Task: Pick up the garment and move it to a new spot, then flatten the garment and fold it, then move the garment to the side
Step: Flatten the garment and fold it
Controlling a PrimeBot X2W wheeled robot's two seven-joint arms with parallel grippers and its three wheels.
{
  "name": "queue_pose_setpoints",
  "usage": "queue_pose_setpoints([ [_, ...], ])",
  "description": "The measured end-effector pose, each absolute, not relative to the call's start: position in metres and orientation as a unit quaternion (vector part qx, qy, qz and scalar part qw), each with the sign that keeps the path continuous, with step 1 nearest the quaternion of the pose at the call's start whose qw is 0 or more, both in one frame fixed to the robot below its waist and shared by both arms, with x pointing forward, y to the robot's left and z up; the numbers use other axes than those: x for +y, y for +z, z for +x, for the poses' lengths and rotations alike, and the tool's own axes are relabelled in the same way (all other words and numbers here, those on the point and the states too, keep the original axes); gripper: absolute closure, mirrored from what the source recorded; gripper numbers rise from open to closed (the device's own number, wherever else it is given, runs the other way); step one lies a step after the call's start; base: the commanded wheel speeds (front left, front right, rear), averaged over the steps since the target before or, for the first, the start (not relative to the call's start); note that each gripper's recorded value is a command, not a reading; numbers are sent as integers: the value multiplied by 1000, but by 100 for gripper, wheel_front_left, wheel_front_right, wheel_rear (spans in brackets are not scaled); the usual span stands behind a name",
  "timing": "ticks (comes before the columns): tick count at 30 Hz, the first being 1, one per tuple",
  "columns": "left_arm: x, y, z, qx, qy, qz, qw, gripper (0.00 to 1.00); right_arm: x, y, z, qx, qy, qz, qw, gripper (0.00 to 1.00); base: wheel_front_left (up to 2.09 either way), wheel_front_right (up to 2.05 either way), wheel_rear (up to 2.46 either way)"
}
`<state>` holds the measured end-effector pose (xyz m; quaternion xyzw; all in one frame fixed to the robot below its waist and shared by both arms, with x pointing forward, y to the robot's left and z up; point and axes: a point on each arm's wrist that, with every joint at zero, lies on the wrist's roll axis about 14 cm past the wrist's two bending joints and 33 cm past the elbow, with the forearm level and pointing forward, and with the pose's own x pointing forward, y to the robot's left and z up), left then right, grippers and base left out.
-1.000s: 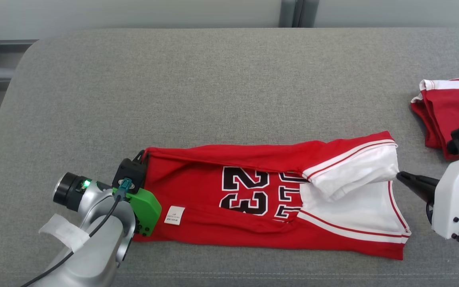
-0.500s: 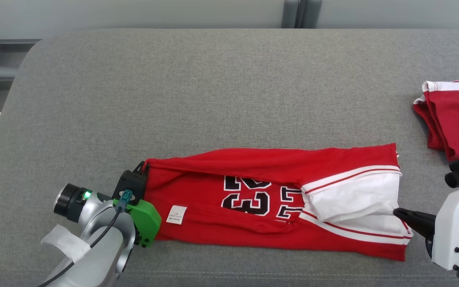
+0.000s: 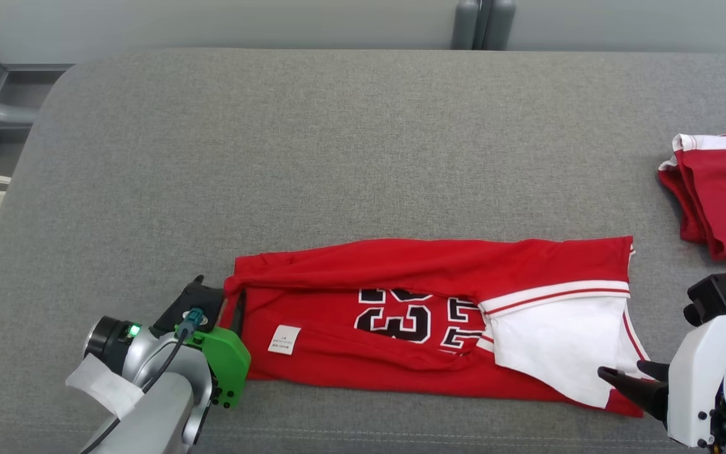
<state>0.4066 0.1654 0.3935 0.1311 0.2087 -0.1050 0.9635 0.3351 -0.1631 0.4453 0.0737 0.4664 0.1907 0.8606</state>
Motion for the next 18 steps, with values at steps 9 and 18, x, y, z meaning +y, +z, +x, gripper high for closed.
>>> queue_pose_setpoints([
  [9, 182, 431, 408, 140, -44, 67, 987, 0, -163, 476, 361, 335, 164, 83, 924, 0, 0, 0, 0],
  [18, 180, 500, 405, 14, -14, -35, 999, 0, -156, 501, 385, 167, 117, 119, 972, 0, 0, 0, 0],
])
